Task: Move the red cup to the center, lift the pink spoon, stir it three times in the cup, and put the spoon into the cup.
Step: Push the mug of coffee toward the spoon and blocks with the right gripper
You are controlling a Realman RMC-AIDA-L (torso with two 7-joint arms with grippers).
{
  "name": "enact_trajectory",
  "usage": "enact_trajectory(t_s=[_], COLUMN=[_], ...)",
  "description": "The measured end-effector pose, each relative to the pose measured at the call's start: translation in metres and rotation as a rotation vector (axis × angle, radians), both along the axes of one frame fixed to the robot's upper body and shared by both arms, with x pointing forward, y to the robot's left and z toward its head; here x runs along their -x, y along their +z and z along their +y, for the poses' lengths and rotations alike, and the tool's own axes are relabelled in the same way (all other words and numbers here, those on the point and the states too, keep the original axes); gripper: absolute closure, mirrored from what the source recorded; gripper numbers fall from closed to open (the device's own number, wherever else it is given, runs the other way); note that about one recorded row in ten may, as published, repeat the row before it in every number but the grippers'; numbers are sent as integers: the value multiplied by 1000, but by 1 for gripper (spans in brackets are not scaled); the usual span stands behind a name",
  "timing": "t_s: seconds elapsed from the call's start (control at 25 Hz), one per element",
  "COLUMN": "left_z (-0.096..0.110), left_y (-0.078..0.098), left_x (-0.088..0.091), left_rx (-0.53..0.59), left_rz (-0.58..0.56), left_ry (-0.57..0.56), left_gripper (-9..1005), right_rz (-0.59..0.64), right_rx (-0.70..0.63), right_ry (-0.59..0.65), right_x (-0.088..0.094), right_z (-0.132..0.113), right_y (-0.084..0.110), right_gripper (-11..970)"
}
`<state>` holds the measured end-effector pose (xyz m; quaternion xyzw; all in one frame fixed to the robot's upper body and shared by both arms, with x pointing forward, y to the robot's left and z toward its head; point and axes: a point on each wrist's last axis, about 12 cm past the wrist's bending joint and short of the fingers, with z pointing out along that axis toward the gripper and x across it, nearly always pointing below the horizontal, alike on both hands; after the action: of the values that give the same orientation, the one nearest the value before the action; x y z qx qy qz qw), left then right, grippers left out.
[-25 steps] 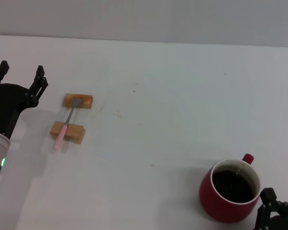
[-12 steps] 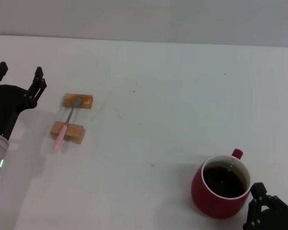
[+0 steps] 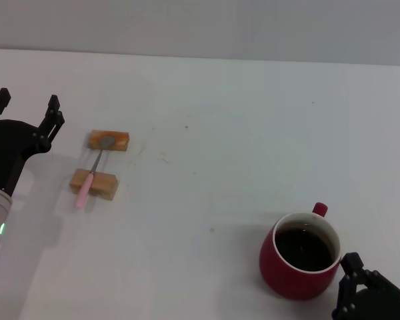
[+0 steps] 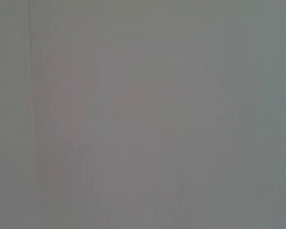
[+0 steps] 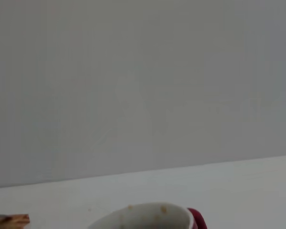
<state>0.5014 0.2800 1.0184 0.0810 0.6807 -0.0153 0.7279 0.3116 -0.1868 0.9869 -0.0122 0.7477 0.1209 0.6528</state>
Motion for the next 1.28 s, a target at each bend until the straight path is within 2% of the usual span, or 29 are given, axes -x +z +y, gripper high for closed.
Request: enact_trajectory(t_s=[0.32, 0.48, 0.88, 1.28], left_z=[0, 0, 0, 1], left_y=[1, 1, 1, 0], left_x=[-2, -2, -1, -1], left_rx=[-1, -1, -1, -8], left_rz=[-3, -3, -2, 3], left_ry=[-2, -1, 0, 2], left_gripper=[158, 158, 158, 158], right_rz=[48, 72, 78, 35], right_rx=[-8, -11, -15, -14], right_ry=[-21, -9, 20, 69], right_x=[16, 18, 9, -12], right_z=[0, 3, 8, 11], right_y=[-3, -5, -6, -3], right_gripper=[960, 960, 960, 960])
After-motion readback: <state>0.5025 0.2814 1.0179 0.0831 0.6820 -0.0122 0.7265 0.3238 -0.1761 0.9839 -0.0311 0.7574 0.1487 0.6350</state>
